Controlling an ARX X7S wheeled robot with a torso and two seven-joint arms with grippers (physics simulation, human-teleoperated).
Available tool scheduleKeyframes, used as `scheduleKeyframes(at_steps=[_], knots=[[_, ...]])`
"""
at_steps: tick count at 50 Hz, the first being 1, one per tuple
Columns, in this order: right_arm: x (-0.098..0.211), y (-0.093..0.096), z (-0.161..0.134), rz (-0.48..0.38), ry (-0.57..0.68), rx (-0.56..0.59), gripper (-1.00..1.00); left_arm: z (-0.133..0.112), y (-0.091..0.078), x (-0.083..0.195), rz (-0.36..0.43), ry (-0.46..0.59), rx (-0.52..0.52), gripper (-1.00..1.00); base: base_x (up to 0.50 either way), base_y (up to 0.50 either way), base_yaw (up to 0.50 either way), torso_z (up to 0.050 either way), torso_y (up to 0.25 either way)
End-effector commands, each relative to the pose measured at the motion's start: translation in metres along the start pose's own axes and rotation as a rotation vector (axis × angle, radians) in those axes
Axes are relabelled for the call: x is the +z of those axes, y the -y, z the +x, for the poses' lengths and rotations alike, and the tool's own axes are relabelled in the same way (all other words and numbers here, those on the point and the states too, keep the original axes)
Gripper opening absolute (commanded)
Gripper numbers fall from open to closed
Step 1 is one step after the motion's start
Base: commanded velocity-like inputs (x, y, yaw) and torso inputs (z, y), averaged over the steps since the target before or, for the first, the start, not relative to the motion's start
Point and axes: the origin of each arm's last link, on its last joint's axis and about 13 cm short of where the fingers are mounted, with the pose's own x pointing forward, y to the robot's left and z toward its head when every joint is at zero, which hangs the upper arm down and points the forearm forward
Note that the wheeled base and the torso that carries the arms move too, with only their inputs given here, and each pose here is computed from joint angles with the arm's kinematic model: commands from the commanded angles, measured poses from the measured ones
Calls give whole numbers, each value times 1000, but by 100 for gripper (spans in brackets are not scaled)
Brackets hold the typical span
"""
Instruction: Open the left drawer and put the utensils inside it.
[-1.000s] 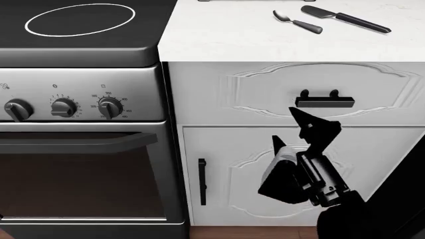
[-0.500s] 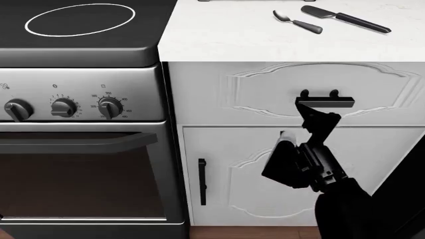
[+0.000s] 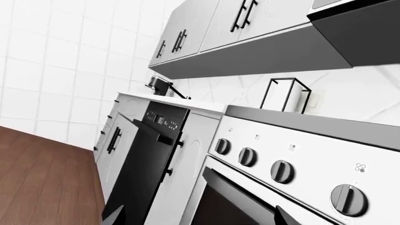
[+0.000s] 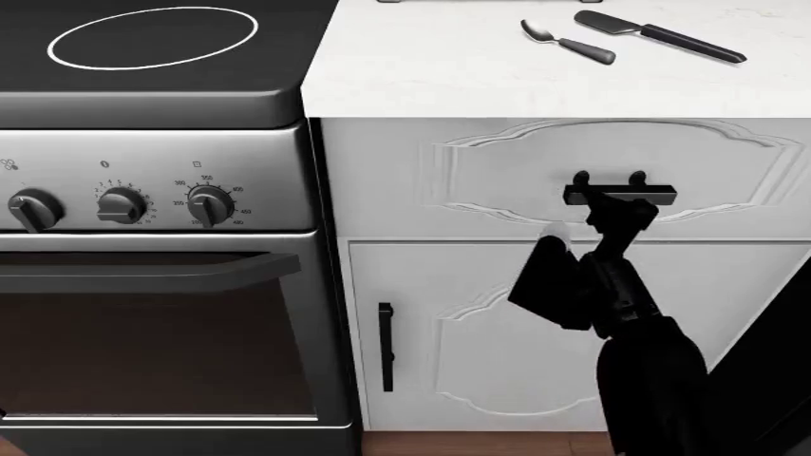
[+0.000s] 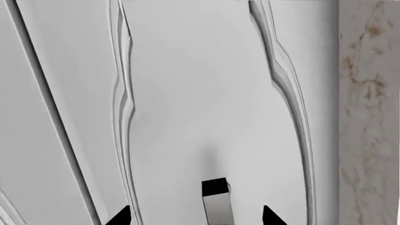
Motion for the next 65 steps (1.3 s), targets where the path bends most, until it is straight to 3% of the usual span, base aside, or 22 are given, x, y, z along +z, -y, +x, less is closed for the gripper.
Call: scheduleKeyframes(at_steps=[1,33,48,49,65], knots=[[-5,-3,11,-7,-47,20,100,0,0,0,2,-1,0,100,0,0,0,0,0],[-17,7,37,5,-170,-67,100,0,0,-2,9,-2,1,100,0,0,0,0,0],[-14,3,40,34,-145,-57,100,0,0,0,9,7,7,100,0,0,0,0,0],[-14,4,40,34,-145,-57,-100,0,0,0,10,7,6,100,0,0,0,0,0],[-15,1,40,17,-136,-37,-100,0,0,1,10,11,8,100,0,0,0,0,0]])
